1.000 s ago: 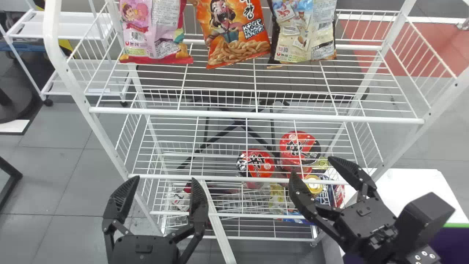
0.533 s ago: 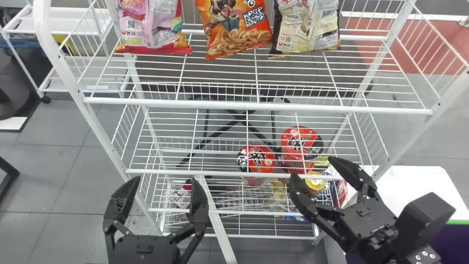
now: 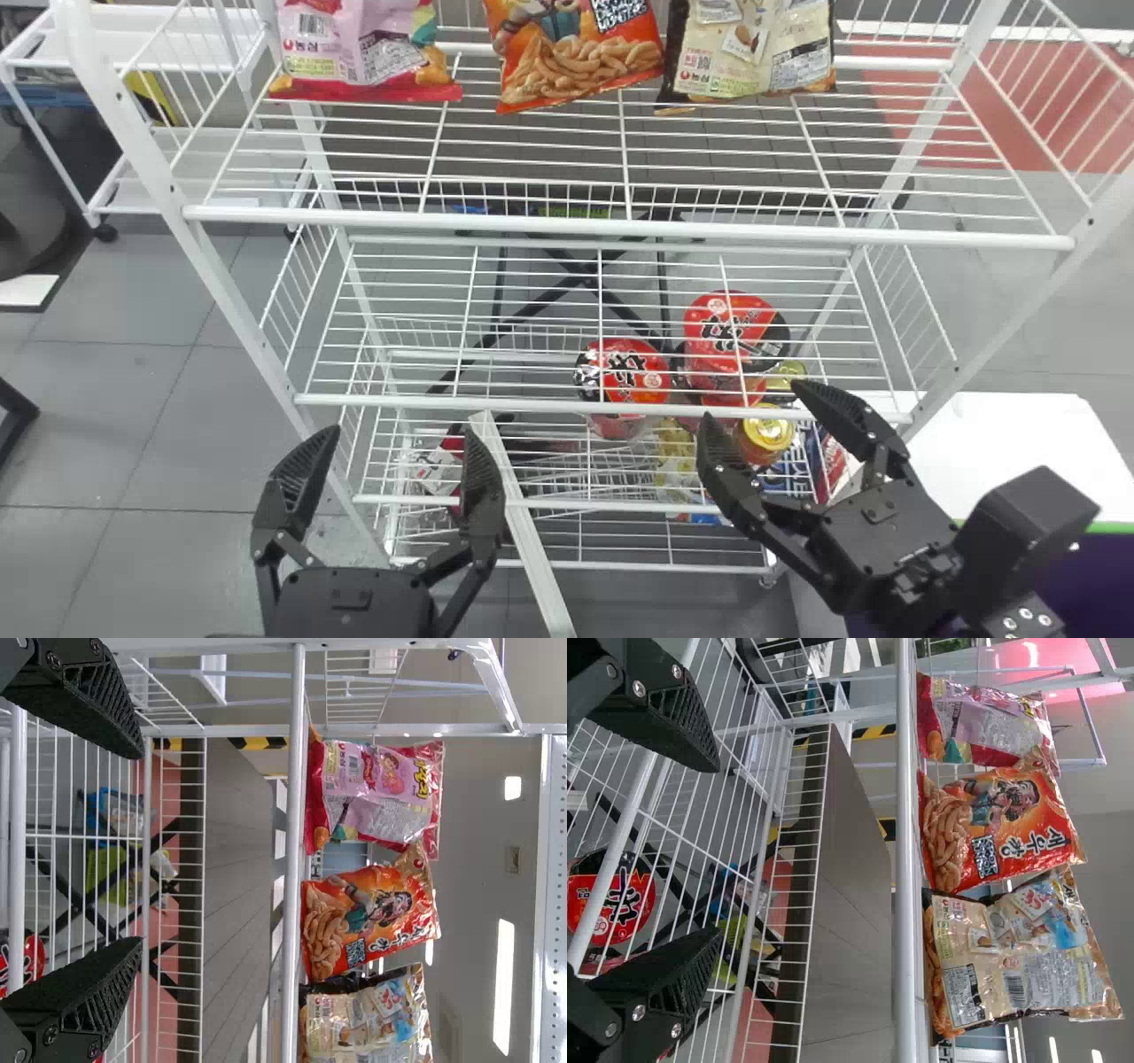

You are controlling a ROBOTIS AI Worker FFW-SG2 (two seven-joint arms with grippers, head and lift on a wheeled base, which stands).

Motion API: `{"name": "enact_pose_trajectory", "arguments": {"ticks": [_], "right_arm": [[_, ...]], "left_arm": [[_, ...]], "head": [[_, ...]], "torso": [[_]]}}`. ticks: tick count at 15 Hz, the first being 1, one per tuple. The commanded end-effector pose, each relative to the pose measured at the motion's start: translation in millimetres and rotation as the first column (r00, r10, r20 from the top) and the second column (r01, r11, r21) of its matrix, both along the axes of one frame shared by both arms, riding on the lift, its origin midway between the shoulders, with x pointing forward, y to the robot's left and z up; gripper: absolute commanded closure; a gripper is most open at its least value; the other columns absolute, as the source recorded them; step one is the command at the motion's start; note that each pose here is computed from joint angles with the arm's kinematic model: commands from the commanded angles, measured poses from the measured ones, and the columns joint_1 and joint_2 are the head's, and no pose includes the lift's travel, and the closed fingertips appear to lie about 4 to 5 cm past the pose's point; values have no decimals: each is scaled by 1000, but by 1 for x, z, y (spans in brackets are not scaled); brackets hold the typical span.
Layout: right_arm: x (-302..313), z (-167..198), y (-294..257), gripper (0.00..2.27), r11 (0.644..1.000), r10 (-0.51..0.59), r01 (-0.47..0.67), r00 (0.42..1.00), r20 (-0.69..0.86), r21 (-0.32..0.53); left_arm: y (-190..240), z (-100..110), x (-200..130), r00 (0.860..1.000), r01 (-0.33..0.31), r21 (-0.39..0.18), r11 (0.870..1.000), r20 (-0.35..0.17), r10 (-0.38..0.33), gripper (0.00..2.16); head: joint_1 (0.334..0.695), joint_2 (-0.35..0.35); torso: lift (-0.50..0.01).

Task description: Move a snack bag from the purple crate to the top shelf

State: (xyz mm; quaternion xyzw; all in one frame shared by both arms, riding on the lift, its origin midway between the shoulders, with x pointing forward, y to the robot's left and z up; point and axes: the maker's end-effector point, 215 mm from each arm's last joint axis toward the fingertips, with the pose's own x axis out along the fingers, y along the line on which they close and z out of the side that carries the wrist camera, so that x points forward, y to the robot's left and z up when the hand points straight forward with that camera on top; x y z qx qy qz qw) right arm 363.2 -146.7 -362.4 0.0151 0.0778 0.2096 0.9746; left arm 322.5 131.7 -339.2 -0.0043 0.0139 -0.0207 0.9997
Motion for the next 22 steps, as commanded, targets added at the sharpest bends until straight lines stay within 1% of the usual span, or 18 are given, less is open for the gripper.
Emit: {"name": "enact_pose_trajectory", "arguments": {"ticks": [1,12,22], "right_arm": [[-1,1,2,191,1000,8,-8,1000,1,3],[0,2,-6,191,1000,-5,5,1000,3,23],[-1,-2,-8,191,1000,-5,5,1000,-2,16]], "left_arm": [[-1,-1,-1,1000,1,0,1000,-2,-1,63],[-5,0,-2,1000,8,-7,1000,-2,-8,63],[-8,0,-3,1000,13,-4,1000,-3,-13,63]], "head": [[695,-26],[695,-35],[695,-51]], "torso": [[-242],[-285],[-325]]}}
